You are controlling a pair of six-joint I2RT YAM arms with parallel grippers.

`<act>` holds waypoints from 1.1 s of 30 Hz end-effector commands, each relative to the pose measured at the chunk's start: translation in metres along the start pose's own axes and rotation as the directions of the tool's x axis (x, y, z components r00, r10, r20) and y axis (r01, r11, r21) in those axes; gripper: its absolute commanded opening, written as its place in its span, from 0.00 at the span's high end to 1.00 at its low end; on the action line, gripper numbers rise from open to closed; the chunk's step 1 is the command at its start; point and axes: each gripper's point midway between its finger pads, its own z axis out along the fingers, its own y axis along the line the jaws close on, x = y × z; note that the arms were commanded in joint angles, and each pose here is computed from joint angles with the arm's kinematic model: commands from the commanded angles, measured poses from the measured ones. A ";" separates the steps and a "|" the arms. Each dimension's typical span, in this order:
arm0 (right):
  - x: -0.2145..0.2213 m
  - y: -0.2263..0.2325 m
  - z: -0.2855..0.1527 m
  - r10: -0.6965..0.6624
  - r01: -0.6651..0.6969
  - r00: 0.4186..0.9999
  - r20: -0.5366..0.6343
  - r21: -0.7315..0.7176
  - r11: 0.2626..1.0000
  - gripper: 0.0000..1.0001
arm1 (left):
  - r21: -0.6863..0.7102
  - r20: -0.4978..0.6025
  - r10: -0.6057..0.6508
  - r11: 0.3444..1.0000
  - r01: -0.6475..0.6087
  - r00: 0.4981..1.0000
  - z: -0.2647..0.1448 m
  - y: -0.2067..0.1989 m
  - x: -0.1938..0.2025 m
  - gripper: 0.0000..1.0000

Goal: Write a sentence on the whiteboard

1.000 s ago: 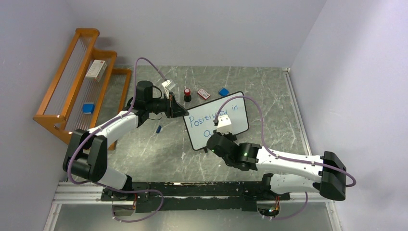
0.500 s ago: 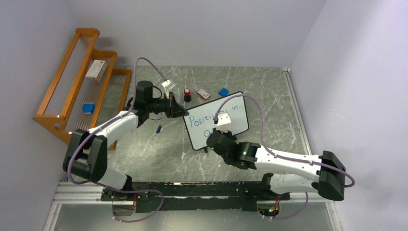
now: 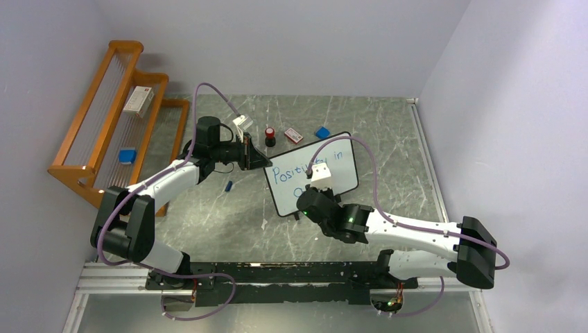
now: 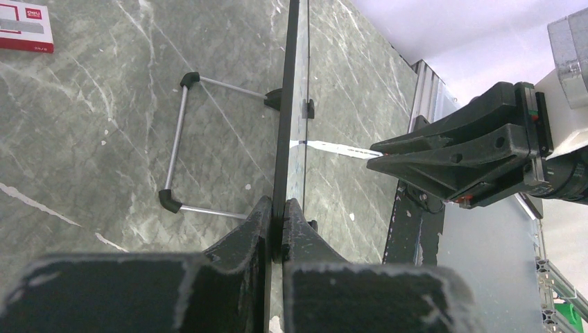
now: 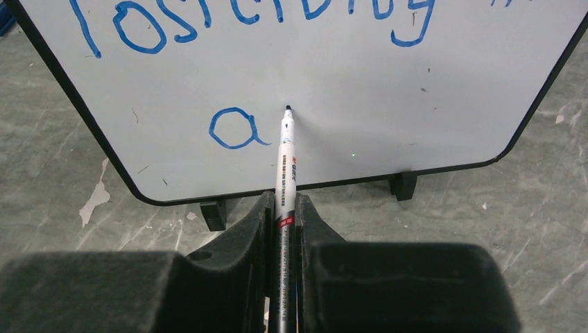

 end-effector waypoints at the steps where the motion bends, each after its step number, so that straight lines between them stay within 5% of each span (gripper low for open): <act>1: -0.003 0.007 0.004 0.016 -0.016 1.000 0.015 -0.026 1.000 1.00 | -0.068 -0.041 -0.032 0.997 0.029 0.999 0.001 0.016 0.017 0.95; 33: 0.022 0.005 0.000 -0.037 0.033 0.996 -0.082 -0.054 0.998 1.00 | -0.073 -0.044 -0.034 0.997 0.031 0.998 0.001 0.018 0.018 0.95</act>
